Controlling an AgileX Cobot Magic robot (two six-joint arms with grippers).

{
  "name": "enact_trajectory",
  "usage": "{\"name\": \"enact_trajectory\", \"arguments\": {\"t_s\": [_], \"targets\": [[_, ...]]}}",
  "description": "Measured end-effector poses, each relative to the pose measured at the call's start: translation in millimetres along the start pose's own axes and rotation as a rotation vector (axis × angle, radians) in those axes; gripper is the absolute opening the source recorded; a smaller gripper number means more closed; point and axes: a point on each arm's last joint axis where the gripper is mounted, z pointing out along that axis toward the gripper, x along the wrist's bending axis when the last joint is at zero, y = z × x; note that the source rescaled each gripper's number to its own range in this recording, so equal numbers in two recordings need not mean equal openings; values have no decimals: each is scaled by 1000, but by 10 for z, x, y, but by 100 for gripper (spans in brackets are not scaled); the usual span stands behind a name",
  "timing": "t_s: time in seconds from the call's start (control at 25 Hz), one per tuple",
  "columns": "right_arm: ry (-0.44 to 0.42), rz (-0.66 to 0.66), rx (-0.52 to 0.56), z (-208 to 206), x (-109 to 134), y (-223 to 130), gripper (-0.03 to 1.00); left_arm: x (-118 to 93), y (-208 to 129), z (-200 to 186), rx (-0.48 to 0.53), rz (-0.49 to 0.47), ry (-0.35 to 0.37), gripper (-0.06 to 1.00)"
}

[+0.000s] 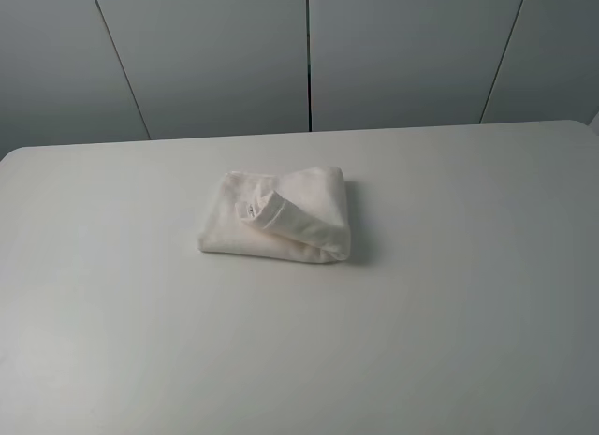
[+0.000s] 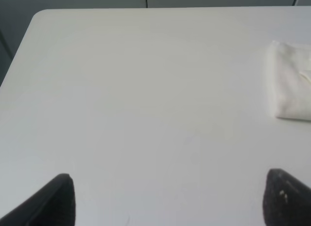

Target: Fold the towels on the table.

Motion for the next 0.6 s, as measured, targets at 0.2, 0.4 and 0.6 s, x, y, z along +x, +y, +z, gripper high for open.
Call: {"name": "enact_trajectory", "arguments": {"t_s": [0.2, 0.4, 0.6], "targets": [[0, 2, 0, 0, 0, 0, 100, 0, 0, 0, 0, -2, 0, 99], [0, 2, 0, 0, 0, 0, 100, 0, 0, 0, 0, -2, 0, 99], [0, 6, 0, 0, 0, 0, 100, 0, 0, 0, 0, -2, 0, 99]]}}
